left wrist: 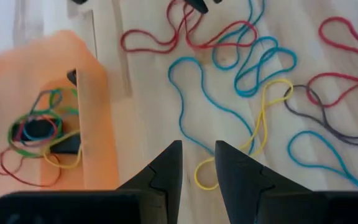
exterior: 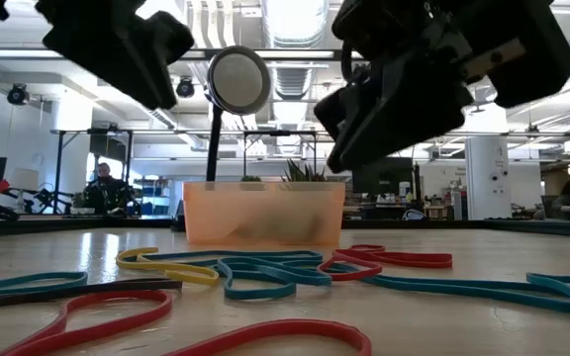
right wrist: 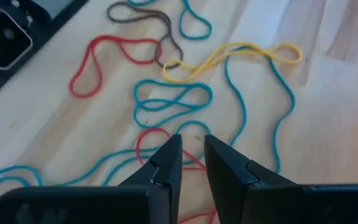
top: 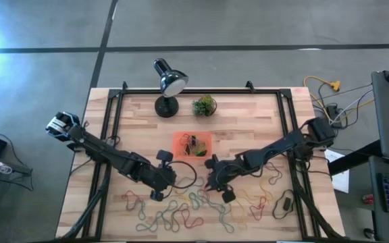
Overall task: Pick and place rubber bands into bin
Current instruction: Put the red rubberband into the orange bin
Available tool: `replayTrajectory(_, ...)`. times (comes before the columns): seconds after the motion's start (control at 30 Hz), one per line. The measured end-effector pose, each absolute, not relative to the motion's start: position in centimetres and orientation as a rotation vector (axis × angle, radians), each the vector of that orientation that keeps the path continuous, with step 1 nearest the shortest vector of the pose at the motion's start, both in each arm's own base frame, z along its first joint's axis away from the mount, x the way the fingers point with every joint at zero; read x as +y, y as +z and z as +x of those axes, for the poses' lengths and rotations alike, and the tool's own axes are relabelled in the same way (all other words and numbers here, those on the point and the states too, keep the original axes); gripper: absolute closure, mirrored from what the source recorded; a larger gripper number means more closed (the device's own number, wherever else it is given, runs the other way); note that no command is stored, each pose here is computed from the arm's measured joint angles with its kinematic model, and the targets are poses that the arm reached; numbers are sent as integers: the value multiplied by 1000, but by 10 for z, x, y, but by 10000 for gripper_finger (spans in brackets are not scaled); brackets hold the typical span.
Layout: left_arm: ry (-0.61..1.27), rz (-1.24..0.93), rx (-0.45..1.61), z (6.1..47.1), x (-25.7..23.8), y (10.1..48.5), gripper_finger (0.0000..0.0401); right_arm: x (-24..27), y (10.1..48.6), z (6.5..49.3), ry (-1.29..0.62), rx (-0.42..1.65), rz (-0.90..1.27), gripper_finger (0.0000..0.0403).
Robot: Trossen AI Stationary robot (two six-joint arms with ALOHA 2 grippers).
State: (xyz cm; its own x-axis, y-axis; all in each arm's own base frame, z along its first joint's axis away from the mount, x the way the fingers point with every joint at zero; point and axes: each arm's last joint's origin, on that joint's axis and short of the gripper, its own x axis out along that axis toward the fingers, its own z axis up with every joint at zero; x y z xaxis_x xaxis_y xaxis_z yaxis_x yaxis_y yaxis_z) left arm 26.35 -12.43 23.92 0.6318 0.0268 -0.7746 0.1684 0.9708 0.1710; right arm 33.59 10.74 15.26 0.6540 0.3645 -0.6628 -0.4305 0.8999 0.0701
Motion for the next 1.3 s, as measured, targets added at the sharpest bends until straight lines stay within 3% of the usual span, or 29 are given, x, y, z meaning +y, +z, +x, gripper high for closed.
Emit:
replayTrajectory(0.57,-67,209,903,260,-125,232,321,103,121,338,301,843,-185,339)
replayTrajectory(1.3,-54,190,910,259,-124,227,321,105,101,345,298,884,-186,344)
